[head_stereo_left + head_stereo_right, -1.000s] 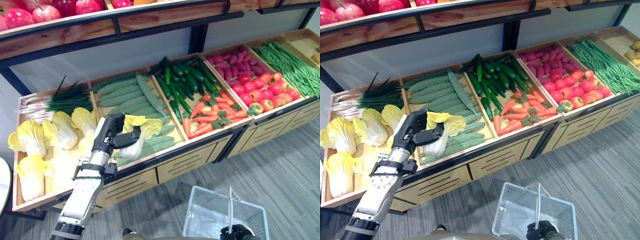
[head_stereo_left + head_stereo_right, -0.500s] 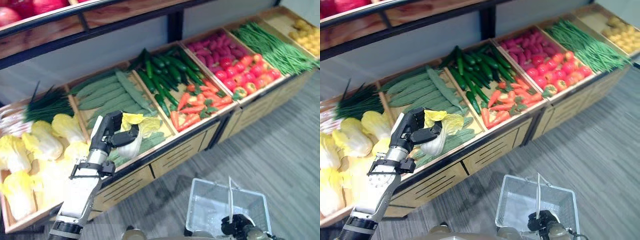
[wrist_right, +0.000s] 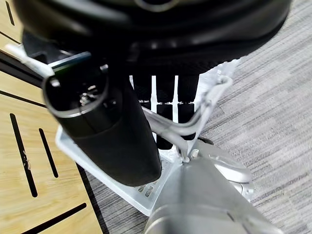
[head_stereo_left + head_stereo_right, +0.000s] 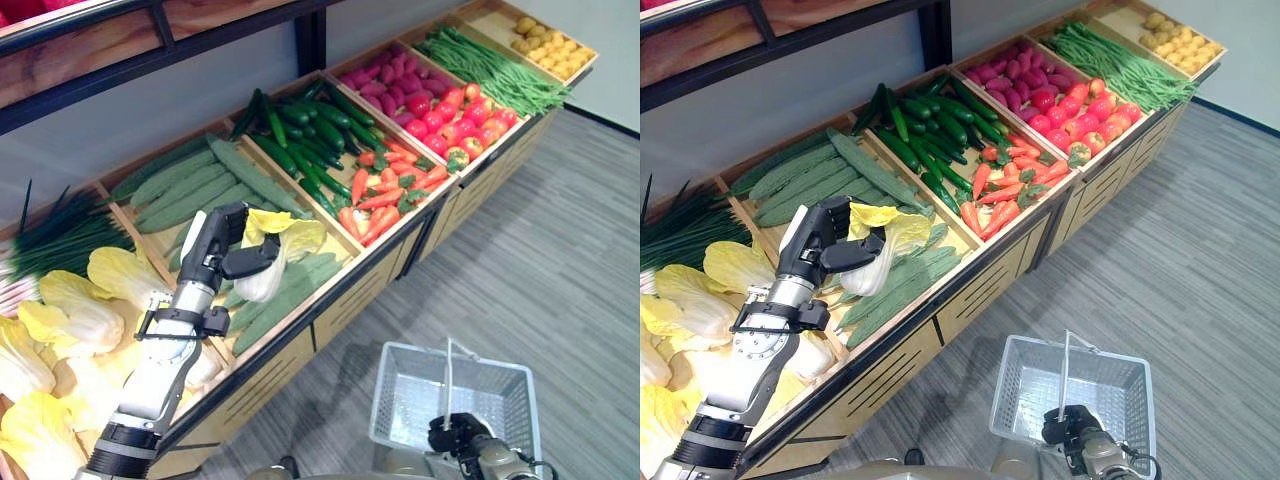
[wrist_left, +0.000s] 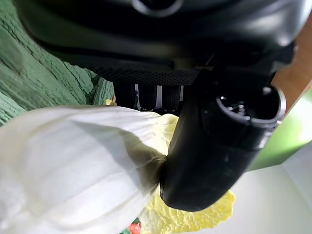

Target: Get the vegetables into the basket

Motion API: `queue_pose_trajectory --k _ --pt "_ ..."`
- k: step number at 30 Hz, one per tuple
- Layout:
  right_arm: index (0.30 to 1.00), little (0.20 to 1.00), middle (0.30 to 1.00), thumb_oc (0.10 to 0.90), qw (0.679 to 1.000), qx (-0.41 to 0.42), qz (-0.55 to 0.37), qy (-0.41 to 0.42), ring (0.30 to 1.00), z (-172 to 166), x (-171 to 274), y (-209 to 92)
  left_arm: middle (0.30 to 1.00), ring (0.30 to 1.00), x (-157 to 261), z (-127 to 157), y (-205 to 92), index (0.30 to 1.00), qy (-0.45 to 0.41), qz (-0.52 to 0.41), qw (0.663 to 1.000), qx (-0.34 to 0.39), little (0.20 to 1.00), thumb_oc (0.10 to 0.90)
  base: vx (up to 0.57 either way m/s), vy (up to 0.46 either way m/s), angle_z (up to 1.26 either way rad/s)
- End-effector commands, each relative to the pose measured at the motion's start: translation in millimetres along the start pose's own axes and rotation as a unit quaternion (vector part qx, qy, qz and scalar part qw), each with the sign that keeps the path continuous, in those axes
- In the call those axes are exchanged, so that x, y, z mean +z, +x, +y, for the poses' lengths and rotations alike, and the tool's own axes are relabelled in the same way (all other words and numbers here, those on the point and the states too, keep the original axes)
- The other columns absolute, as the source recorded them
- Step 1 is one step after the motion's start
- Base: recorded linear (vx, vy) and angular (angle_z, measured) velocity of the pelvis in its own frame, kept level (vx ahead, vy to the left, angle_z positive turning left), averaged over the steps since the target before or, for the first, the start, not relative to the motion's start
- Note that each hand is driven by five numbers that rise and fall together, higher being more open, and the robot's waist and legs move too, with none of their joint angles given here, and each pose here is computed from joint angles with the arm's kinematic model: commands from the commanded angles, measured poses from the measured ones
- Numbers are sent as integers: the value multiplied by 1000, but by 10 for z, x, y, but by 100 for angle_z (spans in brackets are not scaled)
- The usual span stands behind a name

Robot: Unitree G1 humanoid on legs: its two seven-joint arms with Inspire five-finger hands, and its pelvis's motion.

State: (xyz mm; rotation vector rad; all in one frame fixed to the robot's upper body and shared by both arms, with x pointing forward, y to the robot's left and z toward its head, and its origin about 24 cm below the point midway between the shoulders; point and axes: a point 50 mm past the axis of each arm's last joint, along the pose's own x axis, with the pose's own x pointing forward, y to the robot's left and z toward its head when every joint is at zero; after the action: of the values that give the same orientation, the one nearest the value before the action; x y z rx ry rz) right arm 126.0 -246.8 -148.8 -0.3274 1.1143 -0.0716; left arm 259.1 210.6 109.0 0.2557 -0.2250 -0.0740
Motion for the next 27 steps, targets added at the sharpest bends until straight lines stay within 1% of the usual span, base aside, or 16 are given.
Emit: queue_pose_trajectory --k 1,5,11,15,18,21,27 --pt "300 300 300 400 1000 -3 -17 -6 300 -22 75 8 300 300 655 -7 144 300 -7 -176 984 2 300 400 -107 88 -29" --pt "300 300 300 400 1000 -9 -26 5 300 -34 135 15 300 300 680 -9 184 300 -4 -178 984 -2 300 400 -153 152 -57" --pt "300 300 300 400 1000 -7 -9 3 300 -6 26 2 300 300 665 -34 192 300 -13 -172 985 -6 300 400 -142 81 -35" --pt "300 300 300 400 1000 -4 -2 -7 300 -5 -2 1 300 300 629 2 186 300 -9 -162 987 2 300 400 -116 -9 -36" --pt "300 300 300 400 1000 -2 -1 -18 300 -2 -16 -2 300 300 595 75 151 300 2 -154 988 12 300 400 -69 -148 -110" --pt "300 300 300 400 1000 -3 3 -20 300 -14 -50 -8 300 300 558 73 140 300 -9 -147 989 14 300 400 -53 -225 -93" --pt "300 300 300 400 1000 -23 16 -2 300 -119 -183 -38 300 300 483 22 151 300 -37 -129 991 15 300 400 -137 -332 5"
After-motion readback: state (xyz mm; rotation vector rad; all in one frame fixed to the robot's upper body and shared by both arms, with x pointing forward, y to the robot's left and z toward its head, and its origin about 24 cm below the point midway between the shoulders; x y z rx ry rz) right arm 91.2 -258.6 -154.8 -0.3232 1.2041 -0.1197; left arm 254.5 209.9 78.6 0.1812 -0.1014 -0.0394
